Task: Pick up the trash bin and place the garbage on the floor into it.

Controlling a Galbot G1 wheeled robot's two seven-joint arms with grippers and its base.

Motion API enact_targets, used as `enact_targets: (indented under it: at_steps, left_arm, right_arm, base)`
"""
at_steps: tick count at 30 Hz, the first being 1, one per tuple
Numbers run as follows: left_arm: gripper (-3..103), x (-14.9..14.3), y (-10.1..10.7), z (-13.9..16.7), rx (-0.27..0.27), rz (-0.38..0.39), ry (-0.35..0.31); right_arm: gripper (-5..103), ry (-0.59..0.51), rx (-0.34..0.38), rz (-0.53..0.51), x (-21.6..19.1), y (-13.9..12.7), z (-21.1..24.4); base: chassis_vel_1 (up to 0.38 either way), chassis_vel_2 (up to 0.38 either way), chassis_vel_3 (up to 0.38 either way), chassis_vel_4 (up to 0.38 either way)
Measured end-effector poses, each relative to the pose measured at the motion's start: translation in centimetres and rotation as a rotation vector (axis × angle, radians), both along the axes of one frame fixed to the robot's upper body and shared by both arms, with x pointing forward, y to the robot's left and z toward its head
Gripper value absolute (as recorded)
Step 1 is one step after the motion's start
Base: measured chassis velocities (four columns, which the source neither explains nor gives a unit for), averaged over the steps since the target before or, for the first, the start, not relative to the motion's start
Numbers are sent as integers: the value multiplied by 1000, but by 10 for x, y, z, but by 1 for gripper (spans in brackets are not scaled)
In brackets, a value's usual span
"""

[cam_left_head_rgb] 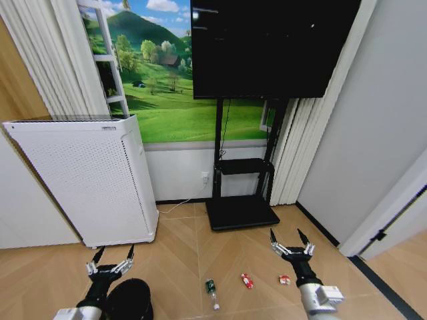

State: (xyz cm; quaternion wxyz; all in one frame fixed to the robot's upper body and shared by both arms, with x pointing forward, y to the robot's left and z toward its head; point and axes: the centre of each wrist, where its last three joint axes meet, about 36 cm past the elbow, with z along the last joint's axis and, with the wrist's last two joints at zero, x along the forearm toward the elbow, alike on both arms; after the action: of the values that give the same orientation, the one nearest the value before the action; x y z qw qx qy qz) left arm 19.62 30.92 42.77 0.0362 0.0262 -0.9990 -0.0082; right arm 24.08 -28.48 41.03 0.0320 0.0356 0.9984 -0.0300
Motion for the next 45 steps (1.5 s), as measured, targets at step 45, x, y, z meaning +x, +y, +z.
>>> enact_targets:
  at_steps: [45]
  left_arm:
    - [100,5,-1,8,-25,-12,3]
  right_arm:
    - [100,11,-8,-16,-5,5,-9]
  base:
    - [0,0,0,0]
